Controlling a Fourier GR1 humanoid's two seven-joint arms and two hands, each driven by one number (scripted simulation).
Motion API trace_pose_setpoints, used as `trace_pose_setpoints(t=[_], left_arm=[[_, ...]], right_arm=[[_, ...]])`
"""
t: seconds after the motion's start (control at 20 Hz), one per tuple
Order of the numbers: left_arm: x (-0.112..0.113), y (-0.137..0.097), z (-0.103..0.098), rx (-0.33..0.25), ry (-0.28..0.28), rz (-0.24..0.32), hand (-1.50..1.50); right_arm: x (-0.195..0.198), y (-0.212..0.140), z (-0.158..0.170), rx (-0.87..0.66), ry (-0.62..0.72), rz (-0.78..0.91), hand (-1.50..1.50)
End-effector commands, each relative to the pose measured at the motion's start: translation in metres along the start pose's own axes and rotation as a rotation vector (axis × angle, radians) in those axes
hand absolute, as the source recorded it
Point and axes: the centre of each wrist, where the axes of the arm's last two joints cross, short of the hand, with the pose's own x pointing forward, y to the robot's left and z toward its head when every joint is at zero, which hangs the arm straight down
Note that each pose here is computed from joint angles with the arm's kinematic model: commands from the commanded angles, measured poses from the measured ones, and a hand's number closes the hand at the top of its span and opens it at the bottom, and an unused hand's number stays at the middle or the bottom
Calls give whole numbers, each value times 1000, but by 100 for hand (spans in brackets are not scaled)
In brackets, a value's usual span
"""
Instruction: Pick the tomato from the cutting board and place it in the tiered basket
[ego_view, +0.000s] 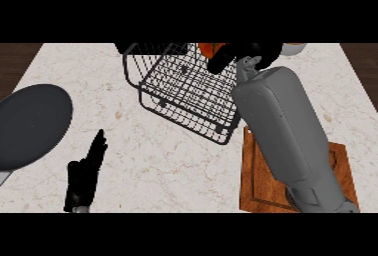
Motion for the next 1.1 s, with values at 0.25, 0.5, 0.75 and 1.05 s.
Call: trace_pose_setpoints(t=[0.25, 0.5, 0.75, 1.05], left_arm=[[18, -5, -1, -1, -15, -2, 0], [-2, -14, 4, -19, -15, -8, 0], [12, 1, -7, -4, -5, -15, 0], [-13, -8, 11, -8, 12, -15, 0]], right_arm=[[-14, 44, -19, 21, 90, -182, 150], [-36, 57, -25, 73, 134, -428, -150], [-29, 48, -29, 5, 97, -641, -150], [-36, 14, -38, -205, 58, -750, -150]])
